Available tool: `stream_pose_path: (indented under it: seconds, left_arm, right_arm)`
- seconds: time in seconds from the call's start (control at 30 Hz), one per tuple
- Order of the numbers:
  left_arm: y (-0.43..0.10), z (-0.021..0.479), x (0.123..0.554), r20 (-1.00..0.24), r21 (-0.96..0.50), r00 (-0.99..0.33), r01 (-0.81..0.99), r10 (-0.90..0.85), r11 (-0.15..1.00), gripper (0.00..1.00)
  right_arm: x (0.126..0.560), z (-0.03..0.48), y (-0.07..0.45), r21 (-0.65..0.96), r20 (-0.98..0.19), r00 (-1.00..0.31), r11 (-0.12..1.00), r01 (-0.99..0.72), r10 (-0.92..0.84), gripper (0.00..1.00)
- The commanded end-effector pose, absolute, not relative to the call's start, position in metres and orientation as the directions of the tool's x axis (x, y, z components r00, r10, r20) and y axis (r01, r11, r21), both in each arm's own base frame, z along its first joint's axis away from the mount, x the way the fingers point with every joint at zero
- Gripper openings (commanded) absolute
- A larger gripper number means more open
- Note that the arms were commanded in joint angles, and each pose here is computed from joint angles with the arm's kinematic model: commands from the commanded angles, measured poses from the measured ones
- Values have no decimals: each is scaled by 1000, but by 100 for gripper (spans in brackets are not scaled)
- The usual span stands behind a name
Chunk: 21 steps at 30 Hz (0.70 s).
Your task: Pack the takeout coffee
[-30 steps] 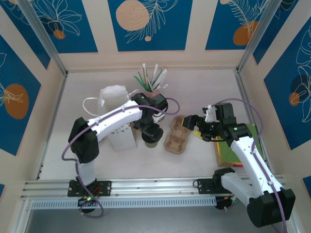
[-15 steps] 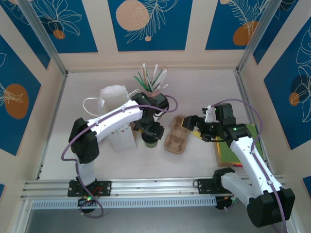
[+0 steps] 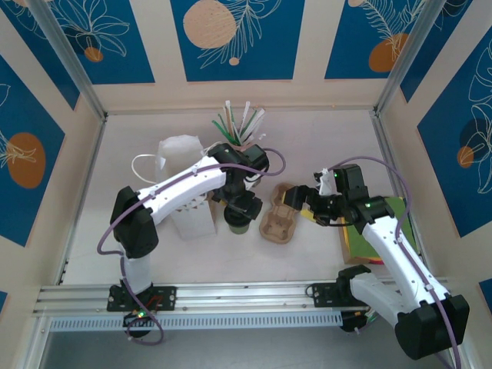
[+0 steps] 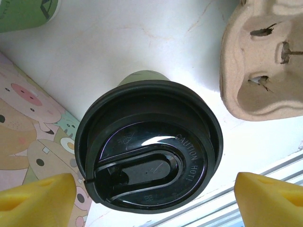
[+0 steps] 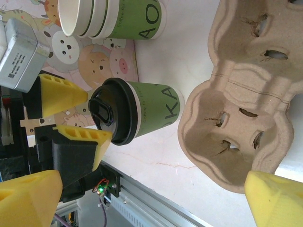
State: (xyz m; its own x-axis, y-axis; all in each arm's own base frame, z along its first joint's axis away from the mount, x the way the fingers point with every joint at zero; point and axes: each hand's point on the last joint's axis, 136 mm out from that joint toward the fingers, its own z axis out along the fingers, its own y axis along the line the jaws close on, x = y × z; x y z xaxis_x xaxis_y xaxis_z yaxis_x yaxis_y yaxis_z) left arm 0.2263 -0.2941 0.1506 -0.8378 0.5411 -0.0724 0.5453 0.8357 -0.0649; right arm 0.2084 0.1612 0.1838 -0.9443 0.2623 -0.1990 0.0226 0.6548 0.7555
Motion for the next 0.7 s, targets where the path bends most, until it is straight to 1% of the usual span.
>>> stream_pose_path:
  seconds: [0.0, 0.17, 0.27, 0.5, 0.67]
  left_arm:
    - [-293, 154, 223, -77, -45, -734, 679, 675, 733, 86]
    - [-289, 155, 221, -85, -33, -626, 780, 775, 626, 87]
    - [-289, 154, 221, -89, -28, -582, 813, 809, 582, 87]
    - [-292, 154, 221, -111, -42, -512, 859, 852, 510, 89]
    - [-291, 149, 217, -103, -58, -493, 870, 864, 490, 89]
  right_arm:
    - [205, 181, 161, 751, -183, -948, 659, 36, 261, 99]
    - [203, 182, 160, 747, -183, -947, 664, 40, 263, 99]
    - [202, 183, 159, 745, -181, -947, 665, 44, 266, 99]
    - [196, 184, 155, 732, -179, -944, 678, 61, 278, 99]
    - [193, 185, 153, 725, -175, -942, 685, 74, 286, 99]
